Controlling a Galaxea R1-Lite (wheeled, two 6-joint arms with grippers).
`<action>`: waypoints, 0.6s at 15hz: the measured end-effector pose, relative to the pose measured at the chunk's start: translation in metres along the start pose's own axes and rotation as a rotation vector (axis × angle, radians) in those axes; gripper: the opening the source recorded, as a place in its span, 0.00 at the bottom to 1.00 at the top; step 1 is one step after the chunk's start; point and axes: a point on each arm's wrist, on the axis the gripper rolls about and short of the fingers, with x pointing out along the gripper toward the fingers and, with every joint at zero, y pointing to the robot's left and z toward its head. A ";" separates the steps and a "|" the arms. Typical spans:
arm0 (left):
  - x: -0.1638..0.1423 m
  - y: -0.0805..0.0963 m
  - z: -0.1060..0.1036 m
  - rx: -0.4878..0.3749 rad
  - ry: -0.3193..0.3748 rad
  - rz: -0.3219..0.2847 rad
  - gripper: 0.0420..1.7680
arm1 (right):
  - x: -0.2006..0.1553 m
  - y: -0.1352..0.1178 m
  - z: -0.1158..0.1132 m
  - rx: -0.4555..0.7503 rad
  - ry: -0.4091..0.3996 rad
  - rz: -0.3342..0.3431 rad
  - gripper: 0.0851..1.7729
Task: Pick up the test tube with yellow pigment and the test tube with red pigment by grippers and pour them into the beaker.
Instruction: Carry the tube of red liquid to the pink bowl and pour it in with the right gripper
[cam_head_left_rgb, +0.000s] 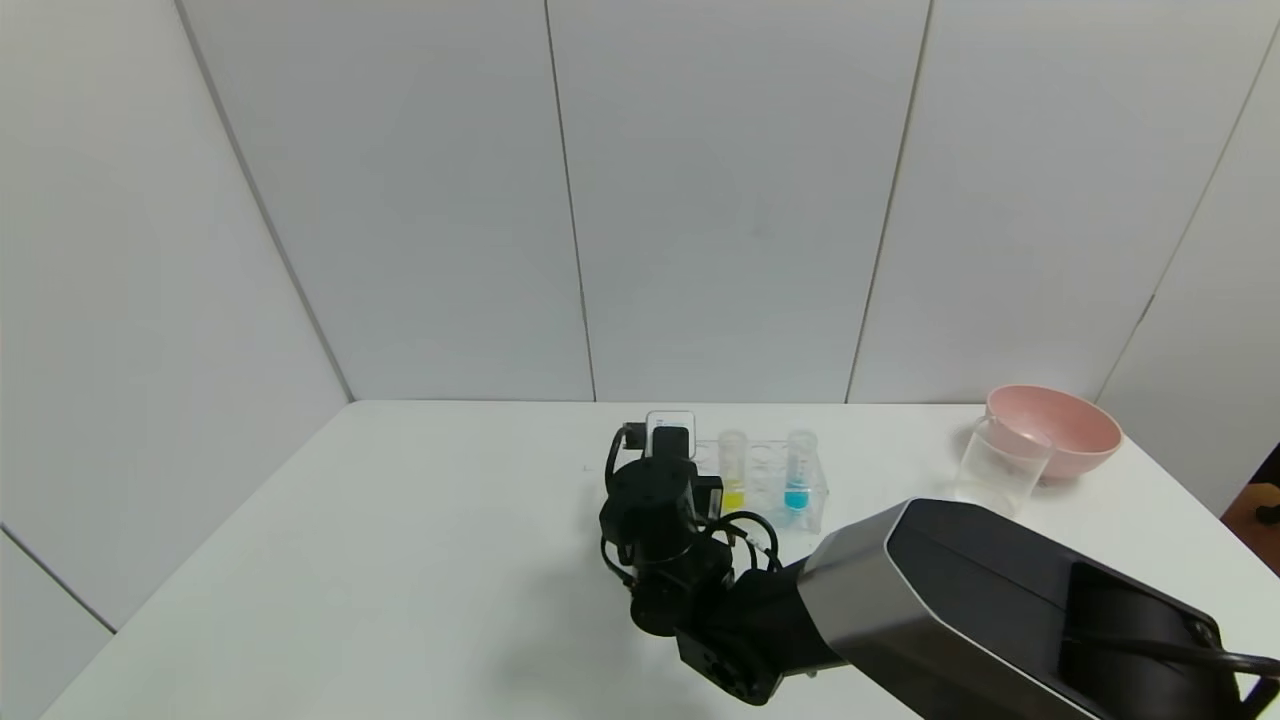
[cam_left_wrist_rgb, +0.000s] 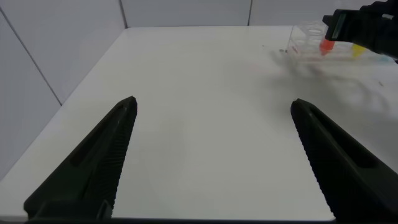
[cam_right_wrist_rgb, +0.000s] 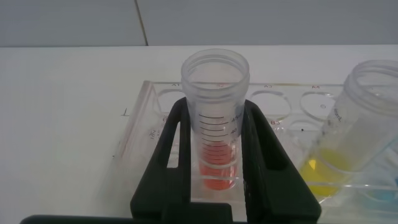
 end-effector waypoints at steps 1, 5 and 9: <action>0.000 0.000 0.000 0.000 0.000 0.000 1.00 | -0.001 0.000 0.004 -0.002 0.001 0.000 0.26; 0.000 0.000 0.000 0.000 0.000 0.000 1.00 | -0.006 0.001 0.030 0.022 -0.026 0.025 0.26; 0.000 0.000 0.000 0.000 0.000 0.000 1.00 | -0.015 -0.001 0.077 0.074 -0.073 0.054 0.26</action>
